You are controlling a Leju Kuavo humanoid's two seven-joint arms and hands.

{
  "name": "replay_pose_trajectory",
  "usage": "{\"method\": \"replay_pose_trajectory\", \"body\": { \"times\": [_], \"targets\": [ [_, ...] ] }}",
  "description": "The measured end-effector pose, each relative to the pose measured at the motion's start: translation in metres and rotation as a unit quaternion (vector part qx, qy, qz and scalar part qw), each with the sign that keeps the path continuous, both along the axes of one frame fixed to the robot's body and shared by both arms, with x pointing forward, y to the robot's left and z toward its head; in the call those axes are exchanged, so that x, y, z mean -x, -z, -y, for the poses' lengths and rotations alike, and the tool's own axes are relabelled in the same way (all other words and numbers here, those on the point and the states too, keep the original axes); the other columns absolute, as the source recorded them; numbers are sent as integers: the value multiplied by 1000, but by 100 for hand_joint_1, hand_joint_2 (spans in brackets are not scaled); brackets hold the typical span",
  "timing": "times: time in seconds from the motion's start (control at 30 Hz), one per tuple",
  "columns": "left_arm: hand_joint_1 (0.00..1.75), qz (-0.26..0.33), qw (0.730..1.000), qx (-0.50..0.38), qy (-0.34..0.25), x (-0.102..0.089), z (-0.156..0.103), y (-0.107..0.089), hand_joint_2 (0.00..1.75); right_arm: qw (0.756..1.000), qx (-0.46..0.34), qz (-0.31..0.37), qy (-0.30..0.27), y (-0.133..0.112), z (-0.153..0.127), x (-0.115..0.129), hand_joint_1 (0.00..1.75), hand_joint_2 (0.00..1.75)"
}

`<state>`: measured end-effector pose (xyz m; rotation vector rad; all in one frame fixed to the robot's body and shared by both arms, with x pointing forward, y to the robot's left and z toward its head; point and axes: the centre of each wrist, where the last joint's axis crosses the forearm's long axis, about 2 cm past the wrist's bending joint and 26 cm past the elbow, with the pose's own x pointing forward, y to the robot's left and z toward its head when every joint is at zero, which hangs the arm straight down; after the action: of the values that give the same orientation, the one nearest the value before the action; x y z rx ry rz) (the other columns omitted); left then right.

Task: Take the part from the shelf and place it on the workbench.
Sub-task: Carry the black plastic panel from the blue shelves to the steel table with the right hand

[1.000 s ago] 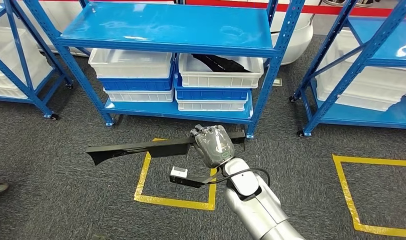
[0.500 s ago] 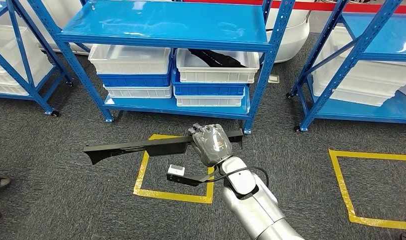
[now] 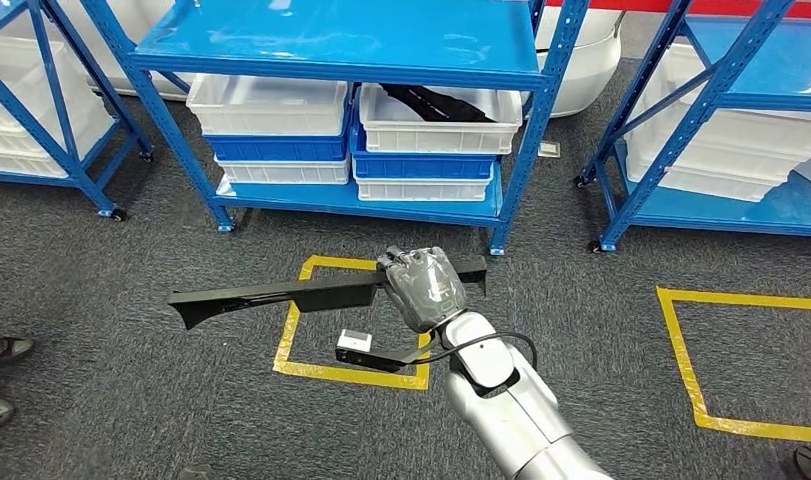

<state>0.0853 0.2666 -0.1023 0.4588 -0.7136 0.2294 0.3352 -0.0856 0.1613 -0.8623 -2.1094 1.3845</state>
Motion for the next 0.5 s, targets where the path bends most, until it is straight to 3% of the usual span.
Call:
{"method": "replay_pose_trajectory", "body": {
  "times": [0.5],
  "targets": [
    [0,-1,1000,1,-4,2,-1,0,175,1000,-4,-2,3,1,0,0,175,175]
  ]
}}
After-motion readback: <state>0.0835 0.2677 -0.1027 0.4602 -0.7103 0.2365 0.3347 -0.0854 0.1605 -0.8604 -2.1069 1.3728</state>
